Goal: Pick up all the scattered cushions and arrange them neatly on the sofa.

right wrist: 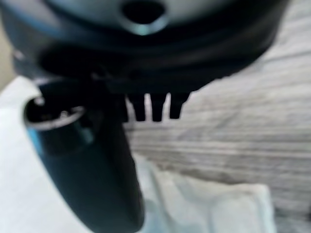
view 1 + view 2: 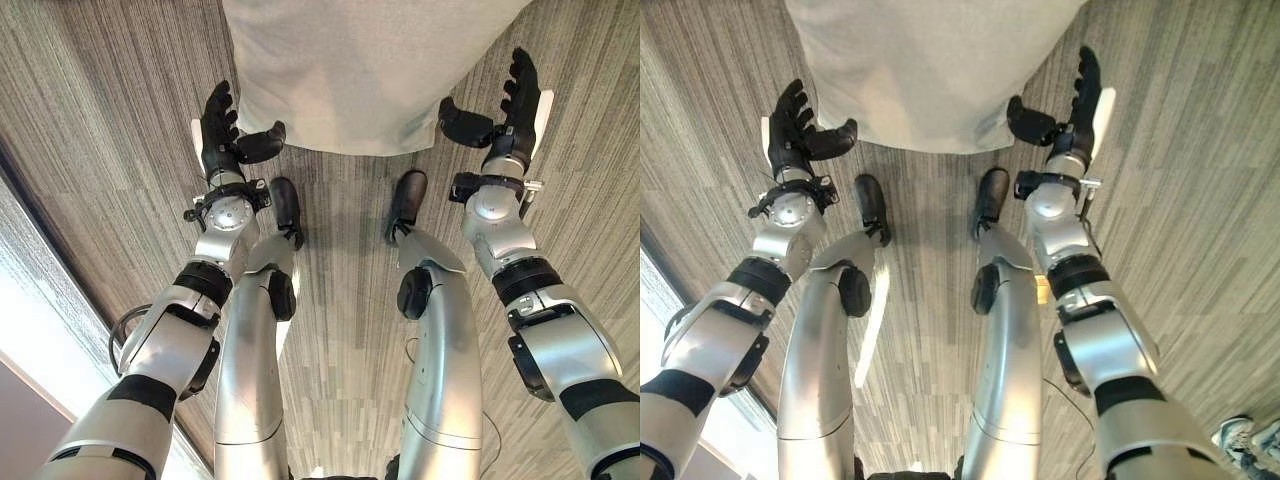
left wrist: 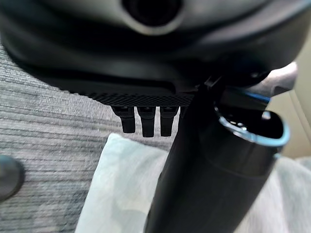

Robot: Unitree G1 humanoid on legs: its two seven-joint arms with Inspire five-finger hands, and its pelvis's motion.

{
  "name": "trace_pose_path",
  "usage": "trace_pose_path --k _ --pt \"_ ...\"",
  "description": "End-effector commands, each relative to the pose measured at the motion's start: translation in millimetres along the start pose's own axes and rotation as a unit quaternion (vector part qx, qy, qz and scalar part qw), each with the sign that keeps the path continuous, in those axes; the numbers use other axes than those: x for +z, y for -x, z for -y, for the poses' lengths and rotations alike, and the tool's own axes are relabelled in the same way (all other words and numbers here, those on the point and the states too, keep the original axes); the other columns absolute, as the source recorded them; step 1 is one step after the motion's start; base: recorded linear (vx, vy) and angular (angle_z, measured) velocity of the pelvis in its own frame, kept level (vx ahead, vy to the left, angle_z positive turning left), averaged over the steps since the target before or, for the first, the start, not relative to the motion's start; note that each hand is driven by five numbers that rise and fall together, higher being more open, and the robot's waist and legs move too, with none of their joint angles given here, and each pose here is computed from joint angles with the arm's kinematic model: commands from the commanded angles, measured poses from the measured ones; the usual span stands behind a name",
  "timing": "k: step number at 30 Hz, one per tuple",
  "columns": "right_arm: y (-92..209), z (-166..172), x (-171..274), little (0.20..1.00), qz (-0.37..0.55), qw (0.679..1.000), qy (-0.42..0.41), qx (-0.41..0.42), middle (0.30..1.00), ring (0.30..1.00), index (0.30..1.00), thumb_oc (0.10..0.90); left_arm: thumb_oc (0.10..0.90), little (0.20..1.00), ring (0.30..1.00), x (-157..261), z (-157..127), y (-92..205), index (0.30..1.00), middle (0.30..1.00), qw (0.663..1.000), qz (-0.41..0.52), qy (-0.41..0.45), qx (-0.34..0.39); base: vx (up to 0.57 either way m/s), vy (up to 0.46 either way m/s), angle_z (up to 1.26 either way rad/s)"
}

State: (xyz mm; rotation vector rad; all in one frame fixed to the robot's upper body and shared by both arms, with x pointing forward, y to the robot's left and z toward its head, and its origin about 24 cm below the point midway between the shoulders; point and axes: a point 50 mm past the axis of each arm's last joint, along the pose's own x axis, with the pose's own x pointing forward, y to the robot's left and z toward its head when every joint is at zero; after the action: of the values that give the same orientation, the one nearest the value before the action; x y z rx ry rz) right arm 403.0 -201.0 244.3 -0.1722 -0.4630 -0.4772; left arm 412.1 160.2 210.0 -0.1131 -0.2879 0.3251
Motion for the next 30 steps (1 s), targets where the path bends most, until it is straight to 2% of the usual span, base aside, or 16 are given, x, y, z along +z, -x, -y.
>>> trace_pose_path --k 1,7,11,17,18,19,23,26,27,28,29,30 --pt "1 14 10 0.9 0.056 0.998 -0.007 -0.02 0.9 0.9 0.9 0.8 0.8 0.9 0.9 18 -21 -8 0.9 0.9 0.997 0.045 0.036 0.055 0.0 0.0 0.0" --pt "-10 12 32 0.9 0.079 0.996 -0.023 -0.022 0.9 0.9 0.9 0.8 0.8 0.9 0.9 67 -25 -23 0.9 0.9 0.992 0.114 0.011 0.051 0.0 0.0 0.0" --pt "-14 11 42 0.9 0.089 0.995 -0.033 -0.028 0.9 0.9 0.9 0.8 0.8 0.9 0.9 95 -15 -24 0.9 0.9 0.986 0.164 -0.005 0.032 0.0 0.009 0.0" --pt "-15 2 55 0.9 0.106 0.993 -0.041 -0.012 0.9 0.9 0.9 0.8 0.8 0.9 0.9 112 20 -14 0.9 0.9 0.979 0.202 -0.009 -0.019 0.0 0.0 0.0" --pt "-14 -7 62 0.9 0.113 0.992 -0.051 0.002 0.9 0.9 0.9 0.8 0.8 0.9 0.9 116 35 -9 0.9 0.9 0.977 0.209 -0.003 -0.042 0.0 0.0 0.0" --pt "-14 -6 62 0.9 0.113 0.992 -0.051 0.002 0.9 0.9 0.9 0.8 0.8 0.9 0.9 116 35 -9 0.9 0.9 0.977 0.209 -0.003 -0.042 0.0 0.0 0.0" --pt "-4 -42 91 0.9 0.142 0.983 -0.093 0.068 0.9 0.9 0.9 0.8 0.8 0.9 0.9 118 75 11 0.9 0.9 0.971 0.204 0.061 -0.105 0.0 0.0 0.0" --pt "7 -66 108 0.9 0.148 0.971 -0.145 0.122 0.9 0.9 0.9 0.8 0.8 0.9 0.9 125 92 22 0.9 0.9 0.963 0.203 0.105 -0.143 0.0 0.0 0.0" --pt "11 -74 111 0.568 0.146 0.965 -0.162 0.147 0.568 0.568 0.568 0.579 0.588 0.582 0.582 128 96 24 0.582 0.582 0.96 0.205 0.111 -0.155 0.0 0.0 0.0" --pt "15 -80 115 0.3 0.148 0.958 -0.174 0.17 0.3 0.3 0.3 0.4 0.4 0.3 0.3 131 98 26 0.3 0.3 0.957 0.211 0.111 -0.166 0.0 0.0 0.0" --pt "15 -80 115 0.3 0.148 0.958 -0.175 0.171 0.3 0.3 0.3 0.4 0.4 0.3 0.3 130 98 26 0.3 0.3 0.957 0.211 0.111 -0.165 0.0 0.0 0.0" --pt "26 -91 121 0.3 0.16 0.944 -0.188 0.219 0.3 0.3 0.3 0.4 0.4 0.3 0.3 137 99 31 0.3 0.3 0.948 0.23 0.112 -0.187 0.0 0.0 0.0"
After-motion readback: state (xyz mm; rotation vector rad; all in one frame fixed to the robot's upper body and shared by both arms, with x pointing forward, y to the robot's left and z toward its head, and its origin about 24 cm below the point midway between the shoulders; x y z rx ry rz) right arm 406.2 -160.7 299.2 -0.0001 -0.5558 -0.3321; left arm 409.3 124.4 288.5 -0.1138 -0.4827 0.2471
